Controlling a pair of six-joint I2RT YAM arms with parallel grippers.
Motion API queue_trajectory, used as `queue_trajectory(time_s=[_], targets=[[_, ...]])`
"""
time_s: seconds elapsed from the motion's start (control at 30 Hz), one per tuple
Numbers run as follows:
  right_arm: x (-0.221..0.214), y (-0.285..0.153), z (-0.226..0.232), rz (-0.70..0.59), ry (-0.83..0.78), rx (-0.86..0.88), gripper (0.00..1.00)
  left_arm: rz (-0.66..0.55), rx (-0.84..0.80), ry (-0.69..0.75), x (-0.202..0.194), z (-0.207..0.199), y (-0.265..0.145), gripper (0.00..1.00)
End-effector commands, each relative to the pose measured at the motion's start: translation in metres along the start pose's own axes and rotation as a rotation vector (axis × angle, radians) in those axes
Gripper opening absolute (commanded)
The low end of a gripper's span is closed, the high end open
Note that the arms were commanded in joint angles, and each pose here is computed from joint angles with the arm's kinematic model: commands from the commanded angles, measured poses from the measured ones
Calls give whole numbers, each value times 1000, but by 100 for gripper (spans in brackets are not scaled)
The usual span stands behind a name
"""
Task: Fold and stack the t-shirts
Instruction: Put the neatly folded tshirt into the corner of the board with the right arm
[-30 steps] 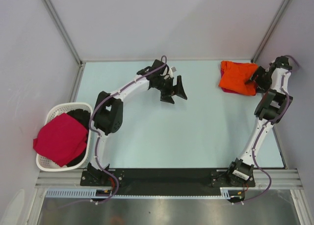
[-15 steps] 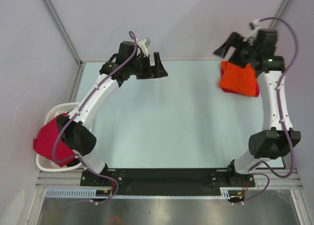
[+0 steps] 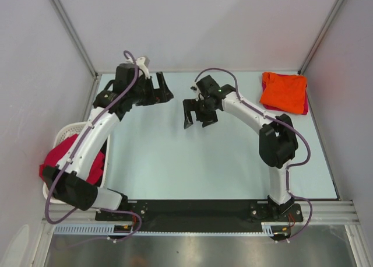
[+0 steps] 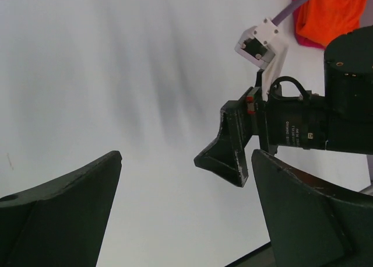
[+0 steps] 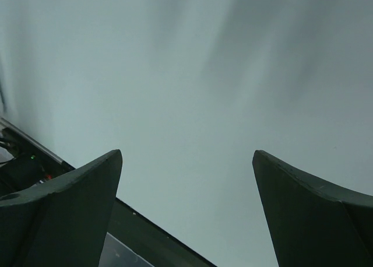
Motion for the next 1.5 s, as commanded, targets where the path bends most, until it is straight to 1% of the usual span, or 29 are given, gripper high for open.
queue_trajectory(time_s=[0.0,0.07,0.13,0.17,0.23,0.33,0.43,0.5,0.53,0.63,0.83,1.03,1.27,1.33,1.4,1.47], targets=[[50,-40,10,-169,-56,11,100,-189,-47,-32,41,-10,-47,100],[51,-39,13,-166,-71,30,100,-311,-72,47,57,-25,-77,100],[47,-37,14,-153,-82,23,100,-369,-93,113,59,-29,-90,100],[44,-36,14,-146,-90,32,99,-376,-78,116,60,-27,-92,100],[36,-30,14,-116,-96,38,100,-336,-49,135,55,-21,-88,100],[29,-27,13,-83,-102,39,100,-292,-50,139,48,-21,-84,100],[29,-29,14,-88,-113,44,100,-311,-51,134,46,-18,-87,100],[28,-25,13,-81,-113,45,100,-287,-14,125,40,-6,-79,100],[28,-25,13,-75,-110,51,100,-243,3,123,36,-3,-72,100],[22,-19,15,-42,-96,65,100,-176,44,122,27,6,-61,100],[14,-10,22,-8,-81,112,100,-200,152,128,32,26,-64,100],[16,-5,25,-2,-74,143,100,-182,175,130,34,32,-60,100],[19,-1,31,-1,-70,171,100,-194,191,130,38,36,-63,100],[18,1,33,7,-69,185,100,-182,223,129,36,42,-63,100],[17,7,34,25,-62,212,100,-178,293,102,35,56,-63,99],[17,9,40,34,-51,262,100,-130,332,65,26,72,-61,99]])
Point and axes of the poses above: each gripper's point midway between its finger pads, its own y axis out along the fingers, its own z axis along the line the jaws close on, x = y × z, the point moved 3 cm from there along -y, back along the fingers, and after that the axes turned 13 degrees about -y, right-handed, at the moved point
